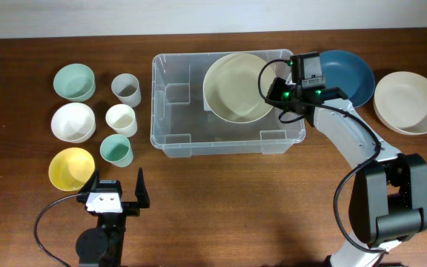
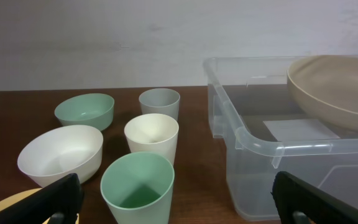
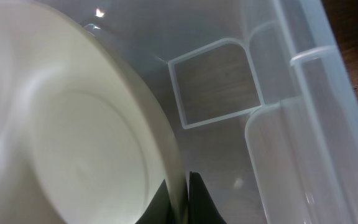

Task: Pack container
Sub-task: 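Lower the cream plate into the bin with the right gripper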

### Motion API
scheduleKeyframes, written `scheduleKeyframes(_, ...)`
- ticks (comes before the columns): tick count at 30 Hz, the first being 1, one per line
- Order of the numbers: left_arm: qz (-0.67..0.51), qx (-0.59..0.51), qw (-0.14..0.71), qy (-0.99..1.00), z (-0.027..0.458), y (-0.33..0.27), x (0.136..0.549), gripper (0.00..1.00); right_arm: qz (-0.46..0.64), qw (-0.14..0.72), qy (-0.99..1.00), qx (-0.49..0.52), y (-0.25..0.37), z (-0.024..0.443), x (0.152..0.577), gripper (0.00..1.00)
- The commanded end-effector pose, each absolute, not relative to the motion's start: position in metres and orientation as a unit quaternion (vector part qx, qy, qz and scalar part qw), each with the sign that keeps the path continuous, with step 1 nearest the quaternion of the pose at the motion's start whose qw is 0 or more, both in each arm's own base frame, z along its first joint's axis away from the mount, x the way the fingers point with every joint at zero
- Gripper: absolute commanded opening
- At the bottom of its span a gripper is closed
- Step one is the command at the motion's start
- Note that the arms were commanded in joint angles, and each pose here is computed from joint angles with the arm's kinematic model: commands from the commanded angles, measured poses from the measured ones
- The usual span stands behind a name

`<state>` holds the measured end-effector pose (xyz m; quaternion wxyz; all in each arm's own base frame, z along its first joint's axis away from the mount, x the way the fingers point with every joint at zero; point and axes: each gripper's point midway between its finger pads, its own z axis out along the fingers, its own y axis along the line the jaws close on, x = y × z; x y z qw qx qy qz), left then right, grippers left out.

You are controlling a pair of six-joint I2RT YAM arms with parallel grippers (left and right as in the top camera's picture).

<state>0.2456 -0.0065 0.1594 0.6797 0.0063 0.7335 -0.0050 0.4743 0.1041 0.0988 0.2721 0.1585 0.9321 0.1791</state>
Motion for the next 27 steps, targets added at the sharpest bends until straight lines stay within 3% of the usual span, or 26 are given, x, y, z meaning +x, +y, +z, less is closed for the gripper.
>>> scheduleKeyframes(1, -0.003, -0.002, 0.680, 0.733, 0.157, -0.004, 0.246, 1.00, 0.180, 0.277, 0.930, 0.162, 0.108, 0.102, 0.480, 0.04)
scheduleKeyframes(9, -0.003, -0.002, 0.680, 0.733, 0.157, -0.004, 0.246, 1.00, 0.177, 0.254, 0.935, 0.171, 0.109, 0.081, 0.478, 0.04)
scheduleKeyframes(27, -0.003, -0.002, 0.680, 0.733, 0.157, -0.004, 0.246, 1.00, 0.191, 0.245, 0.936, 0.166, 0.115, 0.084, 0.476, 0.04)
